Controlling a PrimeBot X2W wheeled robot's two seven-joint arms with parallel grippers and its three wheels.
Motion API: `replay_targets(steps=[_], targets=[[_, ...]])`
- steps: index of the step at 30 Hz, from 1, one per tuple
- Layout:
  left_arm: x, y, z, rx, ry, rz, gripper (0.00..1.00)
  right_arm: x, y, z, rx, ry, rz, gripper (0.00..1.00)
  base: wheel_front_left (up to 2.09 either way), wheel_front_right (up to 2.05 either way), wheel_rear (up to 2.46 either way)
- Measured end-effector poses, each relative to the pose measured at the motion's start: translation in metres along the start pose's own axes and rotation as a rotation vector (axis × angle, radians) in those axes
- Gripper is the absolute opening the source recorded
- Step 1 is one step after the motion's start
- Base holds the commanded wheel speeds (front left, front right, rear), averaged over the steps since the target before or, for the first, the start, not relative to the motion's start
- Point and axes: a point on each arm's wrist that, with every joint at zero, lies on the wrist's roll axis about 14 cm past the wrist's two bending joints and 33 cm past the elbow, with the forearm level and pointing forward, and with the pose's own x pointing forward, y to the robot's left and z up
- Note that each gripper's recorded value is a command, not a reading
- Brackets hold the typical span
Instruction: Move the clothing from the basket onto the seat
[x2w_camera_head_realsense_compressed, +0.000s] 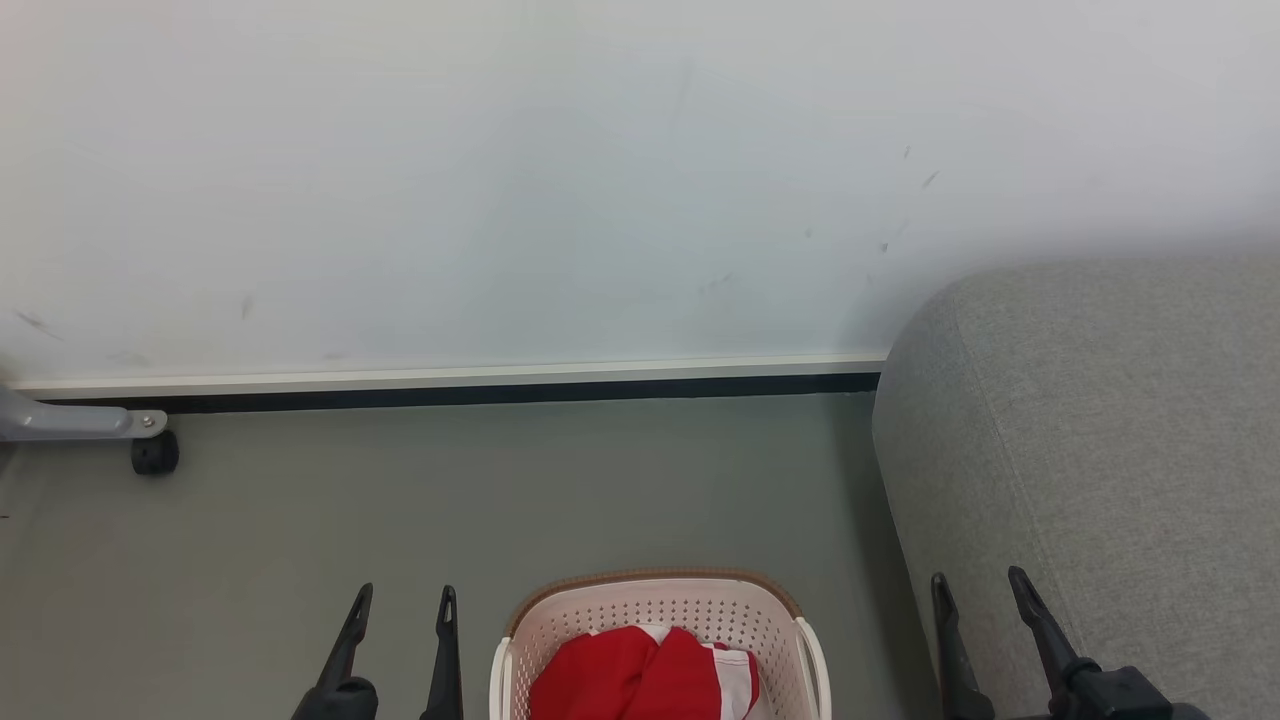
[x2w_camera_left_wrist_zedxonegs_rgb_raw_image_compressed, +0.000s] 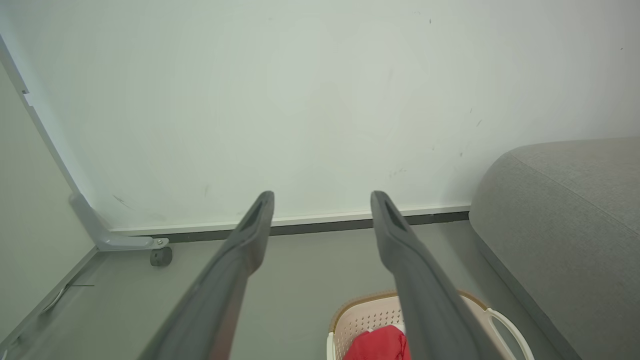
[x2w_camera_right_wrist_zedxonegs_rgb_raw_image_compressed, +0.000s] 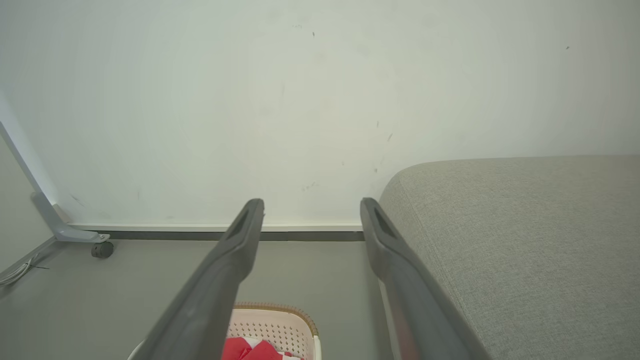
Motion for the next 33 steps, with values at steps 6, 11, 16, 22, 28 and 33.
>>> replay_targets(steps=[6, 11, 16, 22, 28, 33], targets=[[0.0, 0.0, 0.0, 0.001, -0.001, 0.0, 1.0, -0.001, 0.0, 0.0, -0.001, 0.001, -0.001, 1.0, 0.0, 0.0, 0.0], [-0.001, 0.0, 0.0, 0.0, -0.001, 0.001, 1.0, -0.003, -0.001, -0.002, -0.001, 0.006, -0.004, 1.0, 0.0, 0.0, 0.0], [-0.001, 0.0, 0.0, -0.002, 0.0, 0.002, 1.0, -0.003, -0.002, -0.002, -0.001, 0.006, -0.005, 1.0, 0.0, 0.0, 0.0], [-0.001, 0.0, -0.001, -0.003, 0.003, 0.003, 1.0, -0.003, -0.003, -0.002, -0.002, 0.006, -0.009, 1.0, 0.0, 0.0, 0.0], [-0.004, 0.0, -0.006, -0.004, 0.018, 0.005, 1.0, -0.003, -0.004, -0.002, -0.001, 0.008, -0.012, 1.0, 0.0, 0.0, 0.0], [-0.004, 0.0, -0.01, -0.005, 0.031, 0.005, 1.0, -0.004, -0.006, -0.006, -0.004, 0.018, -0.018, 1.0, 0.0, 0.0, 0.0]])
